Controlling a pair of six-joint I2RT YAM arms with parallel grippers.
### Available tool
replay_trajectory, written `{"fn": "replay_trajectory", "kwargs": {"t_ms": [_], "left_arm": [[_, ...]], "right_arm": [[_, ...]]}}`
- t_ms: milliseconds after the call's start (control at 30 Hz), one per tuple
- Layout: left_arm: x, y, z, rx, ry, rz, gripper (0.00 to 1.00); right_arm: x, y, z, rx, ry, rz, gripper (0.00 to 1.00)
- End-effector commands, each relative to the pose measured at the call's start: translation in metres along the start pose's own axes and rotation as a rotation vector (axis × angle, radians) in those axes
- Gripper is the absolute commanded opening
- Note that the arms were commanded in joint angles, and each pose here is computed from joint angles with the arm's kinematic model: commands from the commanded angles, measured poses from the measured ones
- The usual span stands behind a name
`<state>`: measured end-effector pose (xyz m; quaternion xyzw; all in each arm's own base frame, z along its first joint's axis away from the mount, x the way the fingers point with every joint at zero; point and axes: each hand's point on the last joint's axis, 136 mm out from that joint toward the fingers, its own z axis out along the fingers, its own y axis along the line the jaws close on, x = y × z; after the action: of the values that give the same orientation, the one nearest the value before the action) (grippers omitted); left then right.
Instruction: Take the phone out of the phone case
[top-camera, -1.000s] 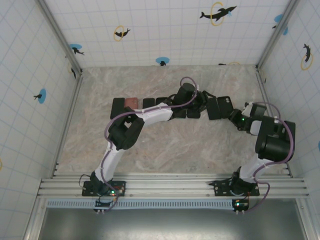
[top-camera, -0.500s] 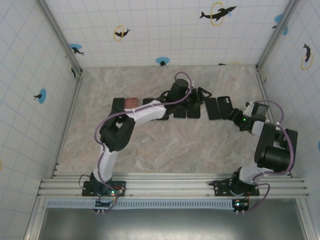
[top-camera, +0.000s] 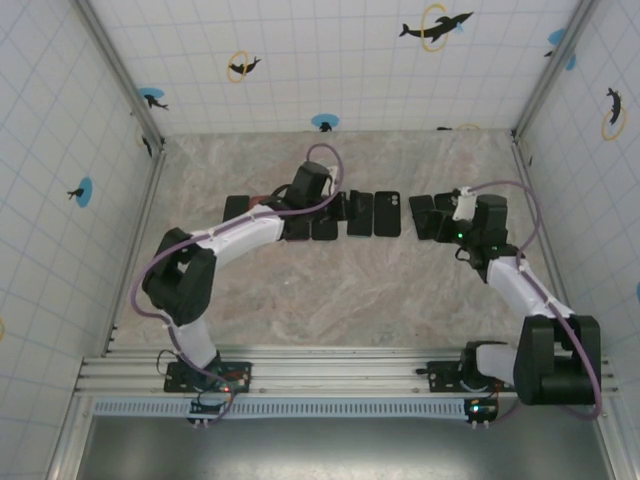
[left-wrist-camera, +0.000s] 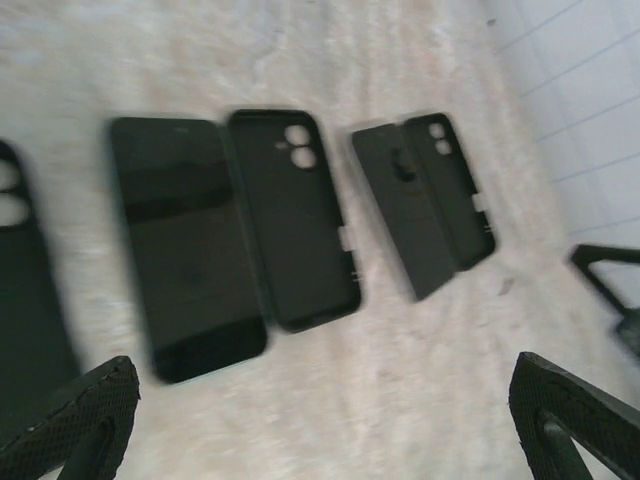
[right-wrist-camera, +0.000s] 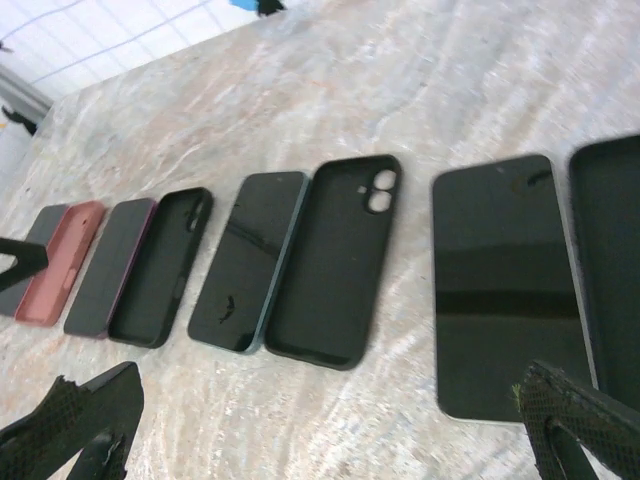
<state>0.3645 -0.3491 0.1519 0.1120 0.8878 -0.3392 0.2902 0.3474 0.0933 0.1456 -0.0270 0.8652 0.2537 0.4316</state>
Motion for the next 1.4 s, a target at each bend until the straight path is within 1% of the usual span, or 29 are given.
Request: {"fn": "replay_trajectory", "kwargs": {"t_ms": [0,67,100,133,167,233,433,467,633,733,833,967,1033,1167,1200,1367], "left_arm": [[0.007,0.044,-0.03,-0.181,-0.015,0.204,0.97],[0.014,0.07,-0.045,-0.247,-0.021,0.212,0.98],[0.018,0.08,-0.053,-0.271,-0.019,0.249,0.98],[0.017,0.091,-0.062,-0.31,-0.039,0.262,0.98],[0.027,0.108,-0.07,-0.359,-0.039,0.27,0.98],[0.032,0.129,-0.087,-0.419,-0.074,0.275,0.98],[0.051,0.193,-0.128,-0.626,-0.174,0.258,0.97],[0.053,0.208,-0.136,-0.667,-0.194,0.239,0.98],[0.067,0.247,-0.156,-0.765,-0.26,0.214,0.98],[0.071,0.259,-0.161,-0.79,-0.285,0.228,0.98],[0.077,0.267,-0.163,-0.781,-0.307,0.24,0.98],[0.083,0.271,-0.168,-0.75,-0.382,0.271,0.98],[0.083,0.27,-0.171,-0.732,-0.424,0.28,0.98],[0.096,0.274,-0.165,-0.704,-0.409,0.281,0.98],[0.095,0.274,-0.167,-0.707,-0.431,0.283,0.98],[0.096,0.273,-0.165,-0.677,-0.416,0.274,0.98]], "right_arm": [[0.0,-0.001,-0.003,0.068,-0.048,-0.112,0.99],[0.005,-0.002,-0.004,0.081,-0.057,-0.125,0.99],[0.007,-0.005,-0.006,0.096,-0.066,-0.139,0.99],[0.009,-0.009,-0.007,0.116,-0.078,-0.151,0.99],[0.013,-0.015,-0.009,0.143,-0.098,-0.171,0.99],[0.023,-0.025,-0.013,0.185,-0.133,-0.214,0.99],[0.058,-0.067,-0.027,0.367,-0.179,-0.255,0.99],[0.063,-0.074,-0.03,0.391,-0.196,-0.252,0.99],[0.077,-0.088,-0.038,0.416,-0.261,-0.243,0.99],[0.081,-0.094,-0.036,0.422,-0.268,-0.231,0.99],[0.079,-0.093,-0.035,0.414,-0.305,-0.223,0.99],[0.07,-0.094,-0.028,0.405,-0.32,-0.226,0.99],[0.072,-0.096,-0.023,0.397,-0.305,-0.223,0.99],[0.078,-0.094,-0.023,0.386,-0.32,-0.241,0.99],[0.08,-0.093,-0.024,0.384,-0.319,-0.243,0.99],[0.08,-0.095,-0.02,0.377,-0.306,-0.234,0.99]]}}
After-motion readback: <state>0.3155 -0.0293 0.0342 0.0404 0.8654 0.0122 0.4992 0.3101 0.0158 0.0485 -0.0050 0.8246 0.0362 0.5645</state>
